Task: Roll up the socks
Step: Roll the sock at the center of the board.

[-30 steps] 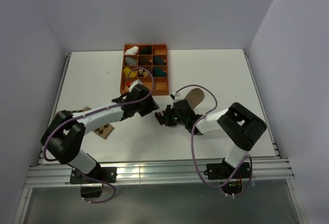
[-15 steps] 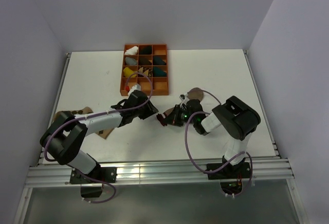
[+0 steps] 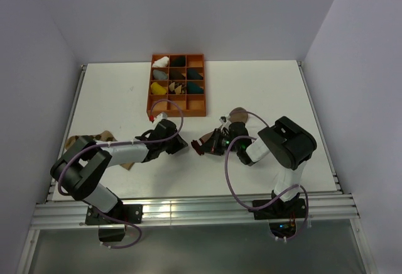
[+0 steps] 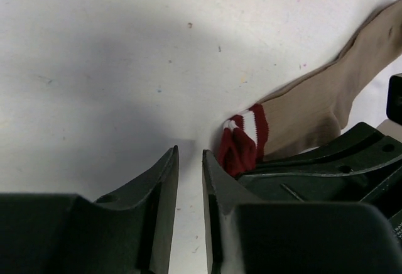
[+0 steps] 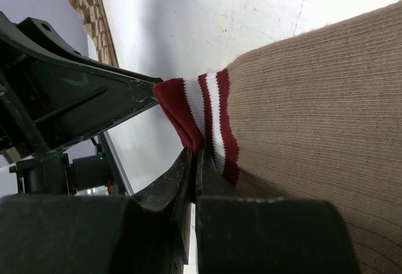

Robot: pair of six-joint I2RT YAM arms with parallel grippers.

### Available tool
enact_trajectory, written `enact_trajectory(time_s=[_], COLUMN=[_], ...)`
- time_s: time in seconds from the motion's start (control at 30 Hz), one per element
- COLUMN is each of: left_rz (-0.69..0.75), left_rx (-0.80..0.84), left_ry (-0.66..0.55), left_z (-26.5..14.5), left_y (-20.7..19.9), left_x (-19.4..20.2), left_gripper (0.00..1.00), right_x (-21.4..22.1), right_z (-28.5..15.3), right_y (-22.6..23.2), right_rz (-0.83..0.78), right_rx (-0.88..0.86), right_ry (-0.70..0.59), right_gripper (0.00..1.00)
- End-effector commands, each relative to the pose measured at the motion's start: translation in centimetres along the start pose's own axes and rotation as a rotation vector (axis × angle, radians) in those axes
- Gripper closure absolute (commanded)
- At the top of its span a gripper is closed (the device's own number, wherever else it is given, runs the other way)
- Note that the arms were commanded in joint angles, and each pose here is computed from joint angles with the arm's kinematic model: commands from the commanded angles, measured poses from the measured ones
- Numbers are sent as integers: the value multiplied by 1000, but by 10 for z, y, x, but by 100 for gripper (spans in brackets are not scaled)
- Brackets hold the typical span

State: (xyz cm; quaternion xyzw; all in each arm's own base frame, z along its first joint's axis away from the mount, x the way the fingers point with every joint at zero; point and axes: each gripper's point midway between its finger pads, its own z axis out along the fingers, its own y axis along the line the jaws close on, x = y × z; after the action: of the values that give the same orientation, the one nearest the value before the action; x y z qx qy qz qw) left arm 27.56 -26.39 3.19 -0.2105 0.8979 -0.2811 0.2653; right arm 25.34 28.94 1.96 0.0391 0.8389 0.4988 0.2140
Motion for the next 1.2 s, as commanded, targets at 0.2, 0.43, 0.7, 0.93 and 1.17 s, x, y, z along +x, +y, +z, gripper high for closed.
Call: enact_trajectory(time_s=[0.2, 0.43, 0.7, 0.93, 1.17], left_rz=[9, 36, 56, 51, 40], left_rx=[24, 61, 154, 202, 216], left_ry=[-14, 16, 15, 44, 41], left_z=[11, 22, 18, 15, 10], left_y=[8, 2, -17, -27, -31], left_x=[6, 12, 12, 17, 16], left_gripper=[79, 76, 75, 72, 72], right_x=[-1, -1, -1, -1, -1], right_z=[1, 0, 0, 1, 1], right_y=[-1, -2, -3, -3, -4], right_rz=[2, -4, -3, 6, 13], right_rx=[-20, -9, -5, -3, 1], right_ry=[-3, -5, -4, -3, -3], right_gripper=[100, 100, 100, 100, 100])
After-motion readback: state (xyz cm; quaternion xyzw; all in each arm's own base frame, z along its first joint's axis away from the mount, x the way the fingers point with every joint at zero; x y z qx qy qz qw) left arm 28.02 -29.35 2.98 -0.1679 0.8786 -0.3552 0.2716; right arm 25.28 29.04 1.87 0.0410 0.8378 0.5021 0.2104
